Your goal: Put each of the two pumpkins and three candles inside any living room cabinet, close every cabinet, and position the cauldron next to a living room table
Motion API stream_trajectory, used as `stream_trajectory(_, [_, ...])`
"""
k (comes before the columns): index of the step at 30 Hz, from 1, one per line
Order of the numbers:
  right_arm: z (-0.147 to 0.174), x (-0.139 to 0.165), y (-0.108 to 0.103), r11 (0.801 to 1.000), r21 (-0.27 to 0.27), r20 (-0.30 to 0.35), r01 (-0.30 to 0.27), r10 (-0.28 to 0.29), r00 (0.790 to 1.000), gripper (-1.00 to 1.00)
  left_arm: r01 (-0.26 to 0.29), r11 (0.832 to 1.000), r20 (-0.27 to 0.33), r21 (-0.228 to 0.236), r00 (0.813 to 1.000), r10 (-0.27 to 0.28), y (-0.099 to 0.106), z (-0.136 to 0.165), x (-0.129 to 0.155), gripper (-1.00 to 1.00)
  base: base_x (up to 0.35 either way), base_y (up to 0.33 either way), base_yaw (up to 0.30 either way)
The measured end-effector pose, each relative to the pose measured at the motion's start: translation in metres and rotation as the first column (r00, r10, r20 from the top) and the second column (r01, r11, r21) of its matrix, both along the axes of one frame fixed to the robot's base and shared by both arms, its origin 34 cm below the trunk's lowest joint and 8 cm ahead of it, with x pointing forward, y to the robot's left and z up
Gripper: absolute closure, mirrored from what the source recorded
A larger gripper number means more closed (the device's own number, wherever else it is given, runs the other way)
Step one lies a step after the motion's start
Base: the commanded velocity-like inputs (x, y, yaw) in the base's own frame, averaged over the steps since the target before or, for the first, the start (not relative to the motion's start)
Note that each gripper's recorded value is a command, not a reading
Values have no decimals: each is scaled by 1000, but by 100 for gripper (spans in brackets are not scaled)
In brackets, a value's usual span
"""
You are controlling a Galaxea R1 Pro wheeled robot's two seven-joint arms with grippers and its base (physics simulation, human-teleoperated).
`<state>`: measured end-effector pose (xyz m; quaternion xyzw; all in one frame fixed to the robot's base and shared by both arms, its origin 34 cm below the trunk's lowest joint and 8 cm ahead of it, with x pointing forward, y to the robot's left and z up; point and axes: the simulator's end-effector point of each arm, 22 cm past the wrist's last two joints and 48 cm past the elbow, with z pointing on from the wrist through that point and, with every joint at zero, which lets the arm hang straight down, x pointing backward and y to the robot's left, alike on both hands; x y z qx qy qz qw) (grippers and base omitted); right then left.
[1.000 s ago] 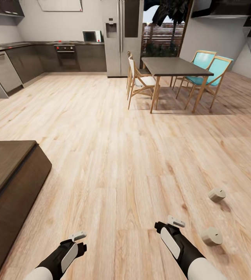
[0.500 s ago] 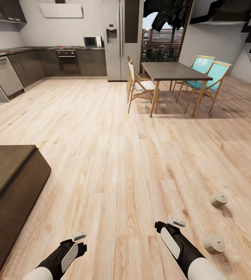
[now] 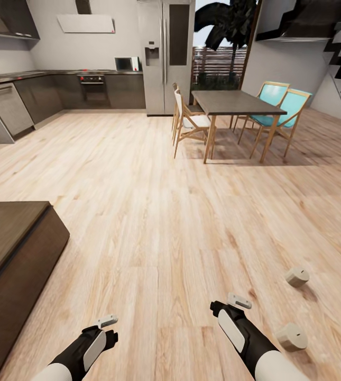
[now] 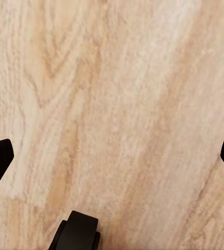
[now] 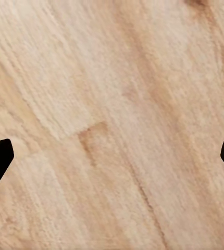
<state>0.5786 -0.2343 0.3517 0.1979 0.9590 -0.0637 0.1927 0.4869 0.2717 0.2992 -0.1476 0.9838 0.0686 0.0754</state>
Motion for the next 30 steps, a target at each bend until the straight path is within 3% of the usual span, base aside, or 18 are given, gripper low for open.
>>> stream_trajectory(15, [12,7,0,1000,0,25,0,0,1000,-100,0,1000,16,1,1000,0,1,8,5,-100,18,0,2])
stream_trajectory(30, [15,9,1,1000,2,31,0,0,1000,-100,0,1000,23,4,1000,0,2,11,7,-100,296,18,7])
